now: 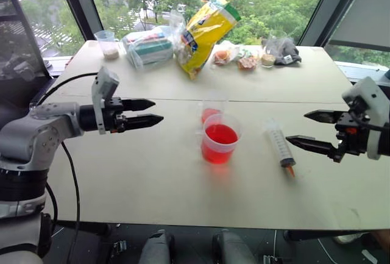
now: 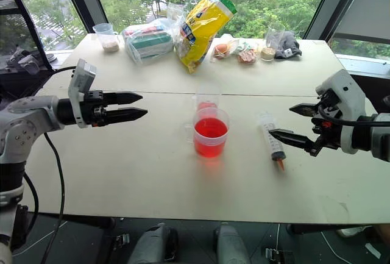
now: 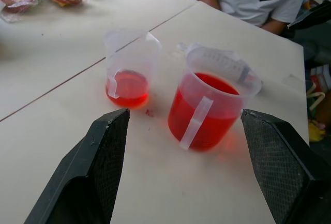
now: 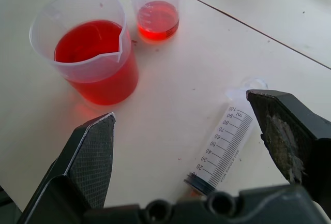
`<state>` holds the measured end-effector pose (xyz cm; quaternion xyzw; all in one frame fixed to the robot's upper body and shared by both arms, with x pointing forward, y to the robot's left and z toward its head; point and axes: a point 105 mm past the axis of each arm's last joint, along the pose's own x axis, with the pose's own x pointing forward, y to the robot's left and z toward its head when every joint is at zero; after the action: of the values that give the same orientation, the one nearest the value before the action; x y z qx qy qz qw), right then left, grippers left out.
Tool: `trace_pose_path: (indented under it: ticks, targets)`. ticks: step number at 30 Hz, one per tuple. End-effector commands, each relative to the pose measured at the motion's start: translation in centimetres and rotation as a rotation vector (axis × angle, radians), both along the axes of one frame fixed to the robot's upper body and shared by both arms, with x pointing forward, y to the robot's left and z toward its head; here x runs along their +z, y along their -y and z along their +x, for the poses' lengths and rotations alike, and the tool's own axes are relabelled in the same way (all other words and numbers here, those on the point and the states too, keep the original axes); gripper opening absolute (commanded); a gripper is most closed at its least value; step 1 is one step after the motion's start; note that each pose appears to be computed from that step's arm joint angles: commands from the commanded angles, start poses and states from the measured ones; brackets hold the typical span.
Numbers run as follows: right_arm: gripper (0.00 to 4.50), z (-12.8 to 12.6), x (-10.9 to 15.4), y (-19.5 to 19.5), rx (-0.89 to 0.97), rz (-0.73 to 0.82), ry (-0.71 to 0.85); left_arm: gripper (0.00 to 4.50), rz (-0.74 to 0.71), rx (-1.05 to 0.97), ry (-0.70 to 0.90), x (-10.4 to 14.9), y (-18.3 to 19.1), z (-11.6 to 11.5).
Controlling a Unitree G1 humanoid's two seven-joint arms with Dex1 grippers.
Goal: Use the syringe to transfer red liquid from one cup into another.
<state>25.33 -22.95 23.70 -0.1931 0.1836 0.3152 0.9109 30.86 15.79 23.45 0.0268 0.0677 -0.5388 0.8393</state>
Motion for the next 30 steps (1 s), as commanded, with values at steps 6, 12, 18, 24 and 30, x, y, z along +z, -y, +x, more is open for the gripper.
trace_pose_path:
  ticks: [6, 12, 18, 24, 30]
  targets:
    - [4.46, -0.1, 1.3, -1.0, 0.023, 0.002, 0.073, 3.52, -0.048, -0.013, 0.041, 1.9, 0.1, 0.2]
    - [4.46, 0.2, 0.9, -1.0, 0.028, 0.005, 0.073, 3.52, -0.02, -0.012, 0.047, 1.7, 0.0, 0.0]
    - [4.46, 0.3, 0.9, -0.8, -0.002, -0.001, 0.082, 3.52, -0.022, -0.022, 0.061, 2.0, 0.3, 0.3]
    - [4.46, 0.6, 0.6, -0.4, -0.041, 0.004, 0.07, 3.52, -0.027, -0.042, 0.062, 2.2, 0.7, 0.5]
    - [4.46, 1.5, 0.5, 0.1, -0.095, 0.05, 0.008, 3.52, -0.025, -0.05, 0.065, 1.8, 1.1, 0.7]
